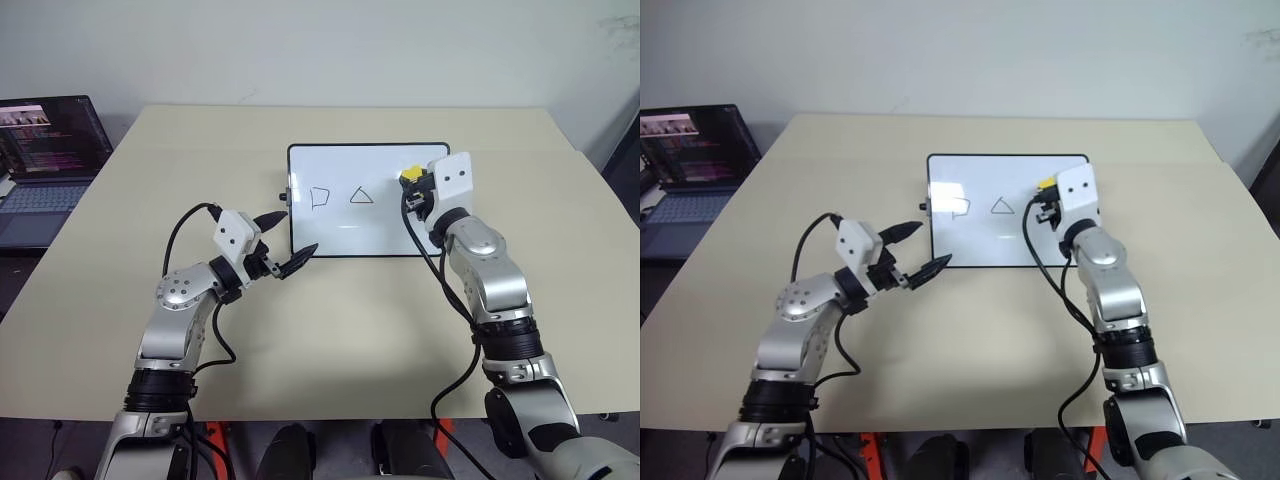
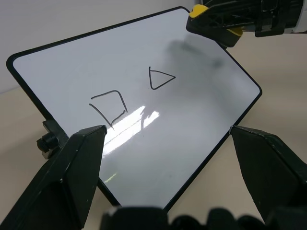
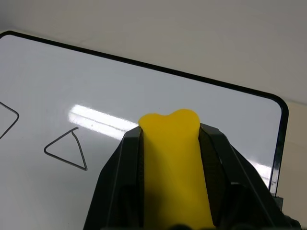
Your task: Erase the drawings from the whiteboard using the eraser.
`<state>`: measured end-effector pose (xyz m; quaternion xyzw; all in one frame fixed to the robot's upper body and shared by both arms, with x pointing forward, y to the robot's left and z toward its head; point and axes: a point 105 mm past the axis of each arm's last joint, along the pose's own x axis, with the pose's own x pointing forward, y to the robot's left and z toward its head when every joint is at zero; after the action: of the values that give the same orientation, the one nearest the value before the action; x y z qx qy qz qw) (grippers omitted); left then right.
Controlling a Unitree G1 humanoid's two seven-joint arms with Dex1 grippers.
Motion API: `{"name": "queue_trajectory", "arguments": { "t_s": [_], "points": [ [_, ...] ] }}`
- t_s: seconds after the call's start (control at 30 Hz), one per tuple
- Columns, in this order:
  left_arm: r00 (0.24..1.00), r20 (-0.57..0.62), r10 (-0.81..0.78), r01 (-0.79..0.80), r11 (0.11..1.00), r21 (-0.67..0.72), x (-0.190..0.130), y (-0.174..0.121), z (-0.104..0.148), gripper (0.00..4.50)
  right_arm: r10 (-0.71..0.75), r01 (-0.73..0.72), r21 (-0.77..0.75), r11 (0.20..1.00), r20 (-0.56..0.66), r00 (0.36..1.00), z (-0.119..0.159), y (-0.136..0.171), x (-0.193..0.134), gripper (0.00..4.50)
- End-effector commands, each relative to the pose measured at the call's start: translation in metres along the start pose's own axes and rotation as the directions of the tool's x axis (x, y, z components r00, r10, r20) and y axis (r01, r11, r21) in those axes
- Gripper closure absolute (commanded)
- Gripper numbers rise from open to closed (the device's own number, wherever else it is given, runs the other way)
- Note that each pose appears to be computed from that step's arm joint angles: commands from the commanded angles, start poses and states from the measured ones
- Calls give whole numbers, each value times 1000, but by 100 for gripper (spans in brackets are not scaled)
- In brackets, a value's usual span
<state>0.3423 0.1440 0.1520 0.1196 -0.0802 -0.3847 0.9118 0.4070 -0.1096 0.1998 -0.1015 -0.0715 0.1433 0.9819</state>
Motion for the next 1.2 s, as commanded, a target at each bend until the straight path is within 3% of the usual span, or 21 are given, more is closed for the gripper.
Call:
{"name": "queue_trajectory", "arguments": {
  "t_s": [0.03, 0.23, 0.5, 0.8, 1.2],
  "points": [
    [1000, 29, 11, -12, 999, 36, 1, 4, 10, 0, 0, 1, -6, 1000, 82, 997, 24, -1, 2, 323],
    [999, 34, 9, -10, 999, 34, 3, 4, 10, 0, 12, -12, -1, 1000, 98, 995, 30, 6, 5, 323],
    [999, 45, -2, 1, 999, 33, 7, 2, 10, 0, 77, -79, 8, 997, 132, 988, 40, 38, 15, 323],
    [999, 53, -13, 12, 999, 34, 9, 1, 10, 0, 146, -147, 0, 989, 125, 981, 27, 62, 25, 323],
    [998, 56, -15, 13, 999, 32, 8, -1, 11, 0, 155, -151, -43, 988, 110, 982, 15, 64, 47, 323]
  ]
}}
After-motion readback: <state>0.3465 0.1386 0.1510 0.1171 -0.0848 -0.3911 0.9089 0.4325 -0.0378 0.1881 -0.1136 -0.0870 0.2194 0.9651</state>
